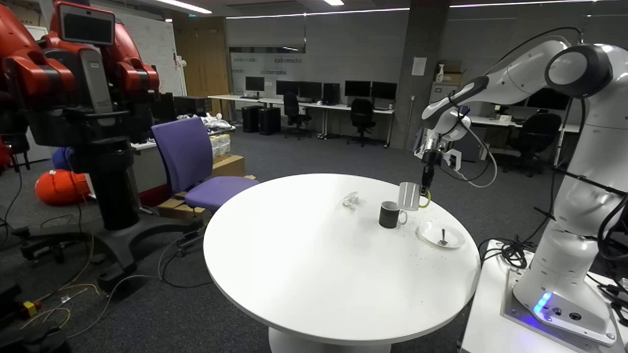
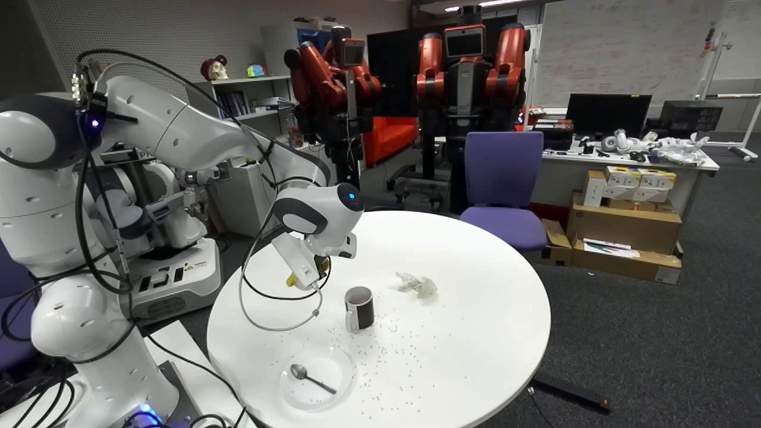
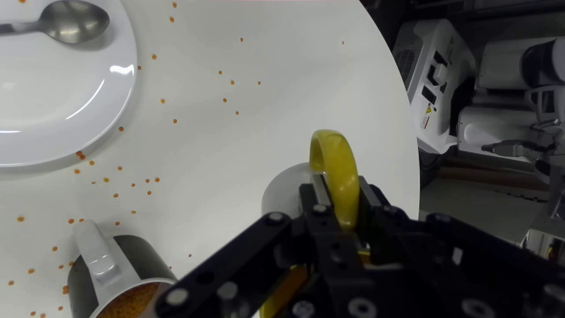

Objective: Pour the liquid from the mug on the left into the mug on the right.

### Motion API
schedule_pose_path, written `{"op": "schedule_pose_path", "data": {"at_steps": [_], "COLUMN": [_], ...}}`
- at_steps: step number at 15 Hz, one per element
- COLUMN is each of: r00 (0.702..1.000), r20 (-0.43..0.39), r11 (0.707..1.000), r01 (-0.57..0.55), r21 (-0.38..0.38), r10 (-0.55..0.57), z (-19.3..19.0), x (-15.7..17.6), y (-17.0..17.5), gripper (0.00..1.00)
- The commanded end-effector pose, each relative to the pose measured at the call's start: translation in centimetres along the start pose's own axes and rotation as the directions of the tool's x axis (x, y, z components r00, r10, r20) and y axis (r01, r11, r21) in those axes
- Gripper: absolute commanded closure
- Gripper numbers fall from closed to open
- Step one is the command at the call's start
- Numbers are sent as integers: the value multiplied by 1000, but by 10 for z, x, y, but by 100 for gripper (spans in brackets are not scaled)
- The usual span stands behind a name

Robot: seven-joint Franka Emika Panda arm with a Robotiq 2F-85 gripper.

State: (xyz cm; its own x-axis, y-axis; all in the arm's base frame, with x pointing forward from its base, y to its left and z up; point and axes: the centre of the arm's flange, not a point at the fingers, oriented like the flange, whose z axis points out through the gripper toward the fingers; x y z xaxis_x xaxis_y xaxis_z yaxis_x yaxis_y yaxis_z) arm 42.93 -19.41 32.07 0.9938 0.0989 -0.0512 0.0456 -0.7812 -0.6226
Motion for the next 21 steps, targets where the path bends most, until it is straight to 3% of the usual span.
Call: {"op": "schedule_pose_path", "data": {"at_steps": [1,10,11,21], "r00": [1000,1000,1000,999], "r20": [0,0,0,53], "r11": [1000,1000,1000,1000], "r01": [0,0,0,4], "r21": [0,0,0,-12], "r10": [0,0,0,-3], "z": [0,0,0,21], "x": [0,0,0,41], "y": [0,0,0,34], "gripper": [82,82,95,95]}}
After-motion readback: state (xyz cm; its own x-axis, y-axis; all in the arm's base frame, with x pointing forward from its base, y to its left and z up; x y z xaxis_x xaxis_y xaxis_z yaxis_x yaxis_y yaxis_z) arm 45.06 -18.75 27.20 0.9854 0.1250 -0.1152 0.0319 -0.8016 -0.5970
